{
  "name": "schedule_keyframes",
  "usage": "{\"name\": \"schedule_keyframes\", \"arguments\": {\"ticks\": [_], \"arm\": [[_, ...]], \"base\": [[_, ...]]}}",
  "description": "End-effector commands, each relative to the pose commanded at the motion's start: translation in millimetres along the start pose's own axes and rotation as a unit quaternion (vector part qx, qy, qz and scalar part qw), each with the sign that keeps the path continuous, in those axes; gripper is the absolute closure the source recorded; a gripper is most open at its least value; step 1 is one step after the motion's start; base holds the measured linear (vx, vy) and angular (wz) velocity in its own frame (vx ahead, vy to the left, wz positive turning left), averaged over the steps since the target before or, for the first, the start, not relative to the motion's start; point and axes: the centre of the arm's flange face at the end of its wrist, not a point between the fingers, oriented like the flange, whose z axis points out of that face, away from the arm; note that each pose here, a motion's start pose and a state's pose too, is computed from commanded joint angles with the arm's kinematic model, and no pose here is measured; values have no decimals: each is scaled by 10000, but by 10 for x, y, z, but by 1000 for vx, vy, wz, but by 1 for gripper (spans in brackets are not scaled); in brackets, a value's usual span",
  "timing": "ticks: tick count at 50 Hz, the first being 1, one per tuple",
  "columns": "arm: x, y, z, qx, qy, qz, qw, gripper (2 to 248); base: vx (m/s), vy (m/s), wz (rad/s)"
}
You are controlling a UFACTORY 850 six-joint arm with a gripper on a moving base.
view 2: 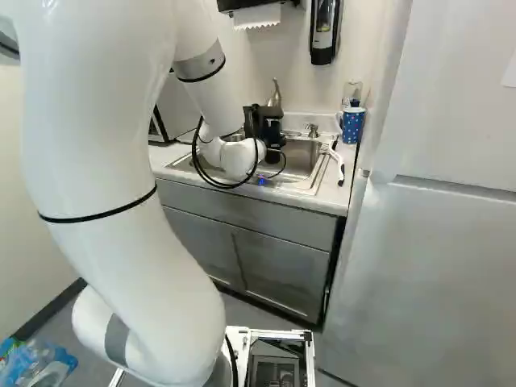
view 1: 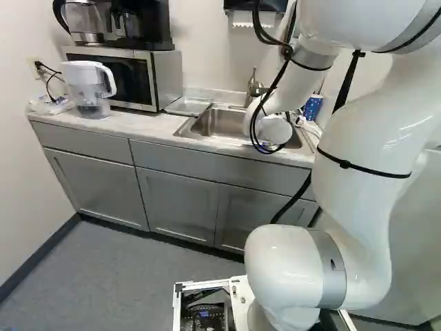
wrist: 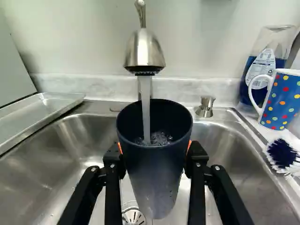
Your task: Rinse the cup and place it in the tray
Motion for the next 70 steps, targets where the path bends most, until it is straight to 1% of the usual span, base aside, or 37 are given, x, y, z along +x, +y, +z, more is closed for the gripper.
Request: {"name": "schedule_keyframes", "arguments": {"ticks": [70], "arm": [[0, 0, 0, 0, 0, 0, 10000, 124]], "base": [[0, 0, 0]]}}
